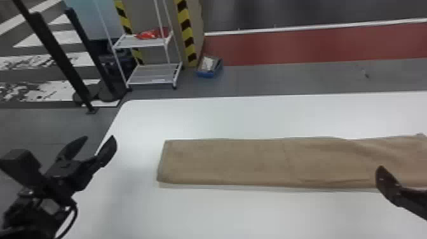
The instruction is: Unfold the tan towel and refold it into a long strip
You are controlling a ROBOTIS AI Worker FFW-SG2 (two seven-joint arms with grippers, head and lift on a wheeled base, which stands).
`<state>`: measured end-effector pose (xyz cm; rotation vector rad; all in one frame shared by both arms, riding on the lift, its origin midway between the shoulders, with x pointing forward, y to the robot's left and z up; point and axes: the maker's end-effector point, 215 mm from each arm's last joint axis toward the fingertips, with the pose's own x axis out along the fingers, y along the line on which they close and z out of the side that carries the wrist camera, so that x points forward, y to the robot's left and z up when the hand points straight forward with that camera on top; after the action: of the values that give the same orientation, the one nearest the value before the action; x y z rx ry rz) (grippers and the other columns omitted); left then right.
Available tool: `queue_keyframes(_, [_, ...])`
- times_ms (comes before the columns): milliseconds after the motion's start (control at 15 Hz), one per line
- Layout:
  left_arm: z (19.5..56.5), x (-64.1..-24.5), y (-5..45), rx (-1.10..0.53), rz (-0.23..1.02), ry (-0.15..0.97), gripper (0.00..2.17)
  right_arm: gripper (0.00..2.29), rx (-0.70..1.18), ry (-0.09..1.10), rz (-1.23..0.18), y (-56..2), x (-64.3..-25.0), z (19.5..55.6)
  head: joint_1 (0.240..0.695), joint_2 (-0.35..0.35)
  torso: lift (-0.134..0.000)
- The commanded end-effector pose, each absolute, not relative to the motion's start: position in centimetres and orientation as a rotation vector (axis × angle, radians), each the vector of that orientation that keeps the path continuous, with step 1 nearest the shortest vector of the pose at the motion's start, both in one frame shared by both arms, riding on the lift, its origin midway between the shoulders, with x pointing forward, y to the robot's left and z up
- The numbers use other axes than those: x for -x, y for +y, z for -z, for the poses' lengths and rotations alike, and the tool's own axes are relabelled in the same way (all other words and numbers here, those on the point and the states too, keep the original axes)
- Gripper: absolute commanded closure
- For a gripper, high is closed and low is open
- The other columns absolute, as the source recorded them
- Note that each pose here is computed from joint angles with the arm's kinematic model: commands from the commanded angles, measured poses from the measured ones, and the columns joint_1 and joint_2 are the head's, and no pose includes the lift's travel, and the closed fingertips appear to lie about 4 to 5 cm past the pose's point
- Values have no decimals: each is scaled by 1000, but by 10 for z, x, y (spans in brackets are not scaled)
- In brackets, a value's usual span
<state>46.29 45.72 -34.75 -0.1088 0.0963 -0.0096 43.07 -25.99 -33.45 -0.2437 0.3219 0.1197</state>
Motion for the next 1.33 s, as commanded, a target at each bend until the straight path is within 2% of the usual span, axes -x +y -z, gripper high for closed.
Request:
queue_keyframes(0, [368, -453, 442, 130, 18, 145, 134, 63, 234, 92, -217, -214, -429, 310, 695, 221, -125])
queue_keyframes(67, [374, -447, 437, 134, 24, 160, 134, 66, 228, 67, -202, -211, -425, 319, 695, 262, -125])
queue_keyframes(133, [380, -441, 434, 137, 22, 173, 137, 66, 226, 22, -200, -202, -420, 320, 695, 271, -125])
queue_keyframes(267, [380, -442, 419, 98, 19, 159, 137, 66, 190, 29, -182, -181, -414, 335, 695, 281, -125])
queue_keyframes(400, [369, -443, 398, 21, 35, 111, 140, 70, 159, 20, -170, -163, -412, 334, 695, 292, -125])
queue_keyframes(533, [374, -438, 389, -5, -67, 121, 140, 70, 135, 2, -151, -157, -412, 328, 695, 303, -125])
queue_keyframes(733, [361, -438, 371, -21, -170, 78, 144, 73, 125, 10, -143, -162, -411, 330, 695, 315, -125])
queue_keyframes(800, [371, -438, 363, -36, -183, 107, 144, 76, 123, 8, -138, -165, -411, 329, 695, 309, -125])
queue_keyframes(1000, [374, -441, 332, -23, -113, 122, 147, 76, 110, 15, -119, -178, -411, 331, 695, 256, -125])
queue_keyframes(1267, [376, -440, 318, -8, -96, 129, 147, 87, 64, 20, -116, -179, -415, 337, 695, 188, -125])
